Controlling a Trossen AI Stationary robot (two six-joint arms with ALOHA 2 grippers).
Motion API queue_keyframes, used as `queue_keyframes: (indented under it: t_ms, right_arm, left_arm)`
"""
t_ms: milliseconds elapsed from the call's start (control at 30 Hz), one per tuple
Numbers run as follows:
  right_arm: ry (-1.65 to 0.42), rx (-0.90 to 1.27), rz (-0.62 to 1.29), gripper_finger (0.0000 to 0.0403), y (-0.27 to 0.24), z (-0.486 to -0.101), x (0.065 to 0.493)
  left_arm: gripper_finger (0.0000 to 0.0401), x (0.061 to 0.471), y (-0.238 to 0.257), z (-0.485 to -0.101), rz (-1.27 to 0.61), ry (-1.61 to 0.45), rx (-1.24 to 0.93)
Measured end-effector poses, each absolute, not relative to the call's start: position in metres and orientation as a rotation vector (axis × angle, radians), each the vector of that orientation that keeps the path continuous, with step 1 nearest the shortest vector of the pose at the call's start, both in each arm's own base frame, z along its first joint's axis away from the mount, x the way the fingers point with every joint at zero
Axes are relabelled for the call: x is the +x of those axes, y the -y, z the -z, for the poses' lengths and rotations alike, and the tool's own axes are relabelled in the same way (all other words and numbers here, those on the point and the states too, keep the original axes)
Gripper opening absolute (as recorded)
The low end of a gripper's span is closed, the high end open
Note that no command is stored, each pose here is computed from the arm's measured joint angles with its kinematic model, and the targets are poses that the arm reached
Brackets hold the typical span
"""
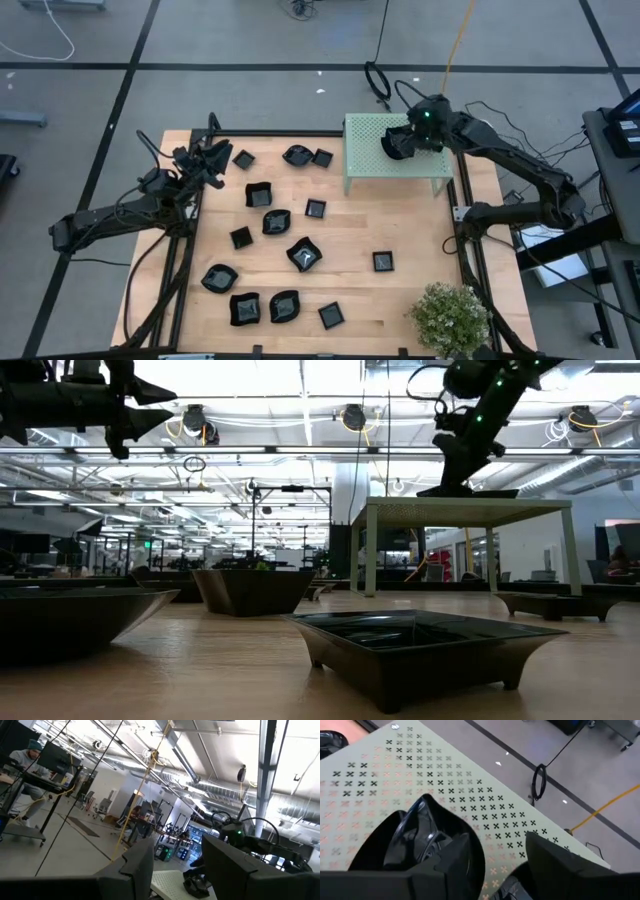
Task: Pick & Place Mini shaped plates
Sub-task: Stack the leaf-shaped plate on top of the leaf-shaped plate on the shelf
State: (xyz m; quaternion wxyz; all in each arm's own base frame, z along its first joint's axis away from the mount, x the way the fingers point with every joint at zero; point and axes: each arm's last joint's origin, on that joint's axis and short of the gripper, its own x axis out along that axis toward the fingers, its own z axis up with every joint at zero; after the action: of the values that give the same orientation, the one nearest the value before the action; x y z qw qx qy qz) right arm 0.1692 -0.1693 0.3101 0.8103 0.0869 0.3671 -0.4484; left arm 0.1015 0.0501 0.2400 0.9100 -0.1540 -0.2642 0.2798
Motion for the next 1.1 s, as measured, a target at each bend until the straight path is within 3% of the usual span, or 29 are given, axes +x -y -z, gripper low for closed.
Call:
queue_keyframes:
  t_ms: [133, 233, 567, 1100]
  right_arm:
    - [-0.815, 0.169, 0.953, 0.0189, 0.174, -0.306, 0.170]
    - [-0.830, 0.147, 0.942, 0.0167, 0.174, -0.306, 0.170]
    - [-0.820, 0.117, 0.934, 0.0010, 0.175, -0.307, 0.171]
    - [-0.660, -0.023, 0.837, 0.0001, 0.166, -0.335, 0.162]
  left_arm:
    - [0.0170, 0.102, -0.050, -0.240, -0.571, 0.551, -0.338]
    - [0.0170, 0.102, -0.050, -0.240, -0.572, 0.550, -0.334]
    - [0.0170, 0.102, -0.050, -0.240, -0.574, 0.548, -0.330]
    - [0.0170, 0.101, -0.050, -0.240, -0.580, 0.545, -0.321]
